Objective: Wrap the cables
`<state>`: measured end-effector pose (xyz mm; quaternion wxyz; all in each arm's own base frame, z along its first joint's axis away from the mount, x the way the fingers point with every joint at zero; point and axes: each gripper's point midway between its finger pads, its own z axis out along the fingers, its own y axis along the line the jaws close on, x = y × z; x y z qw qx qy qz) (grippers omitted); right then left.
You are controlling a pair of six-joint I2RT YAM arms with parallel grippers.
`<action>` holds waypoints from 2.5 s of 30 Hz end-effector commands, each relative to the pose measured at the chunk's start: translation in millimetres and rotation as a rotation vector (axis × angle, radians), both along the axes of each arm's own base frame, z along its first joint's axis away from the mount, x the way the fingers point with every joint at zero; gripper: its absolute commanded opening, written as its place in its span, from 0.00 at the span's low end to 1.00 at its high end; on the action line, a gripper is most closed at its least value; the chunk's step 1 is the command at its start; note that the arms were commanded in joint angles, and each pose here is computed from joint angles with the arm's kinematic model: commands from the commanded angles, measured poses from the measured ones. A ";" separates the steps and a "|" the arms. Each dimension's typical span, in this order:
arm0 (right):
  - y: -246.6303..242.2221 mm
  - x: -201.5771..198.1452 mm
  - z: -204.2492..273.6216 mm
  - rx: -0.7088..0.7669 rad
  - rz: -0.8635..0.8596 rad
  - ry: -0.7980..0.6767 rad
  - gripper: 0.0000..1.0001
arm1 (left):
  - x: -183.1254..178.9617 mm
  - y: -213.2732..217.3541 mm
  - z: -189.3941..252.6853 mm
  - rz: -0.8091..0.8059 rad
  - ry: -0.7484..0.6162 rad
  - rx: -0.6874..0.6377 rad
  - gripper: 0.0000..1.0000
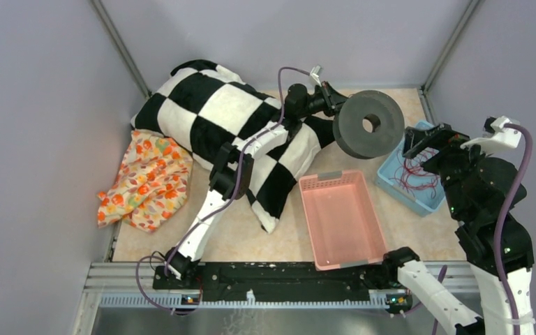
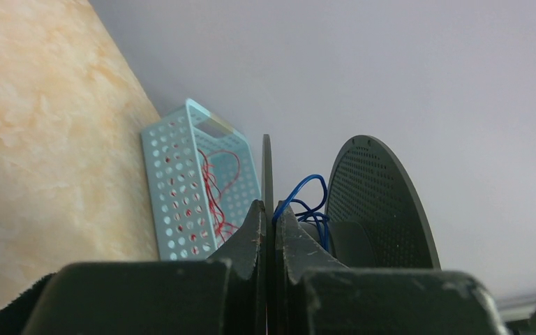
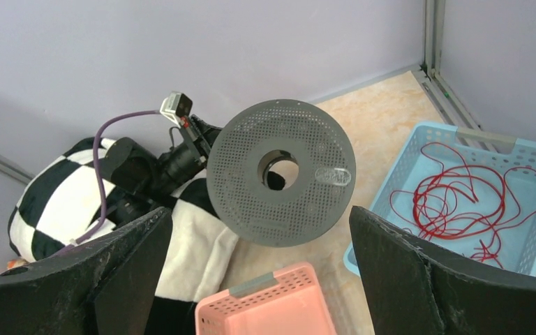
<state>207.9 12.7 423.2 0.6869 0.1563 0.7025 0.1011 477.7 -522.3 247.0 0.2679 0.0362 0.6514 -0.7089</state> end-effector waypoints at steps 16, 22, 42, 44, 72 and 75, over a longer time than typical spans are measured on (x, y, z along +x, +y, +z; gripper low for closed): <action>6.3 -9.5 -23.8 0.063 0.027 0.088 0.97 | 33.0 -14.1 -34.7 0.197 -0.113 -0.034 0.00; 9.8 0.1 -27.9 0.049 0.032 0.107 0.98 | 38.8 17.3 -52.7 0.208 -0.133 0.055 0.00; 20.8 21.3 -46.5 0.019 0.064 0.138 0.99 | 59.6 116.3 -12.3 0.292 -0.289 0.165 0.00; 19.7 20.1 -45.8 0.019 0.060 0.138 0.99 | 55.9 107.3 2.8 0.283 -0.301 0.144 0.00; 5.9 -6.4 -42.7 0.036 0.025 0.114 0.99 | 36.3 21.7 48.3 0.379 -0.327 -0.032 0.00; 5.9 -6.1 -42.6 0.038 0.024 0.114 0.99 | 42.4 17.8 39.2 0.396 -0.330 -0.026 0.00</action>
